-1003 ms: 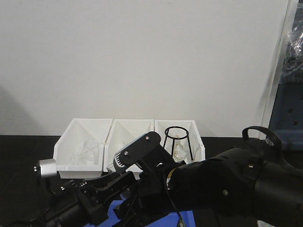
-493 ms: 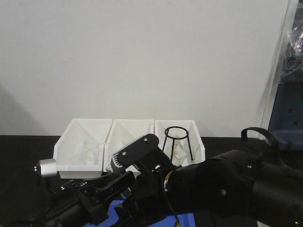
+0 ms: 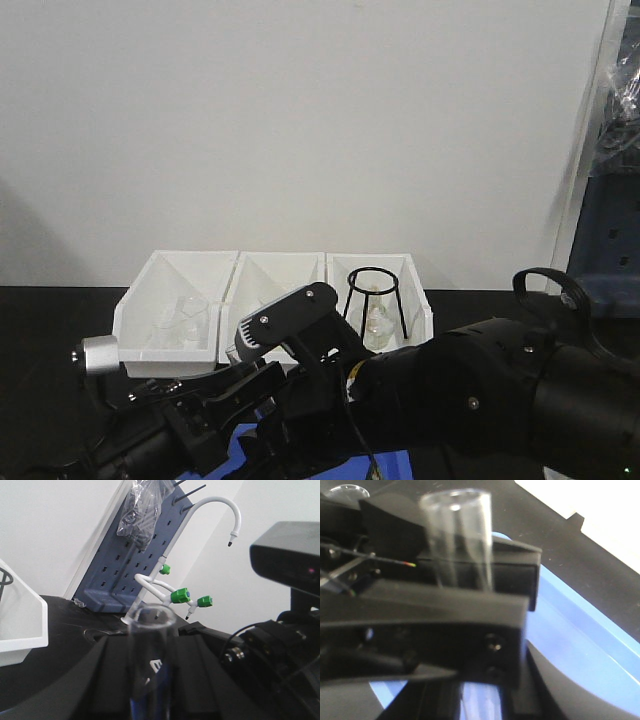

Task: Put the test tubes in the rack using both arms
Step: 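Open the left gripper, leaving the tube in the right gripper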

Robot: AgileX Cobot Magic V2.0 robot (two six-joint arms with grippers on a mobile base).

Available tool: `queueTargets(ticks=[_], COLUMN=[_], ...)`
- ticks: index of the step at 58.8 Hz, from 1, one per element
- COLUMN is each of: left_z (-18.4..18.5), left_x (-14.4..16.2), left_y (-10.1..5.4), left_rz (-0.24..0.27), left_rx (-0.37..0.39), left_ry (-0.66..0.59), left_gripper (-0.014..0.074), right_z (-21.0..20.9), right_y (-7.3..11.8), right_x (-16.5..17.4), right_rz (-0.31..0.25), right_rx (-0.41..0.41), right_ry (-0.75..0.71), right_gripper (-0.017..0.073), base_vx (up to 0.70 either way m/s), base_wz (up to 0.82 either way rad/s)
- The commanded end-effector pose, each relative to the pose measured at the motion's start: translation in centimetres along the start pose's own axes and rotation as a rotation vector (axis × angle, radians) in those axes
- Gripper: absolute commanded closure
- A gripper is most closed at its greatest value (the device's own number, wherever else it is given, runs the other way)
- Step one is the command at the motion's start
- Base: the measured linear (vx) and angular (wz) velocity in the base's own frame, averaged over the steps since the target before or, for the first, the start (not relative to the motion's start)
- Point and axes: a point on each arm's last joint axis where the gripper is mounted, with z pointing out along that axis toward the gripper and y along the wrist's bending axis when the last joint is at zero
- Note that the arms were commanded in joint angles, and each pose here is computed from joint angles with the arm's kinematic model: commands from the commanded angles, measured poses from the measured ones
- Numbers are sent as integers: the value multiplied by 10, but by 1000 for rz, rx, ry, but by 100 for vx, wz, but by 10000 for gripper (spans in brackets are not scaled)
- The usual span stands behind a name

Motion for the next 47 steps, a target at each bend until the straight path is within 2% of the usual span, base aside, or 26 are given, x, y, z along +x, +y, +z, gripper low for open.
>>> queueTargets(ticks=[1, 5, 6, 13, 29, 35, 41, 47], left_z=[2, 1, 1, 1, 1, 1, 0, -1], left_x=[-23, -25, -25, -26, -27, -27, -28, -29], left_y=[-16, -14, -14, -14, -16, -16, -15, -12], left_rz=[-2, -9, -14, -14, -12, -9, -11, -18], left_rx=[94, 83, 77, 81, 96, 95, 89, 61], left_ry=[-145, -160, -169, -171, -183, -183, -189, -217], left_gripper=[109, 63, 39, 41, 41, 41, 57, 71], right_z=[-22, -22, -22, -24, -46, -77, -124, -170], right_y=[-4, -5, -10, -26, -81, -94, -99, -101], right_x=[-25, -25, -26, -25, -19, -22, -23, -4], right_rz=[7, 9, 41, 103, 150, 171, 141, 135], right_rx=[34, 38, 48, 84, 237, 292, 385, 494], right_ry=[-166, -175, -183, -190, -211, -283, -414, -519], right_gripper=[569, 569, 569, 569, 569, 569, 569, 569], base_vx=[0, 0, 0, 0, 0, 0, 0, 0], base_wz=[0, 0, 0, 0, 0, 0, 0, 0])
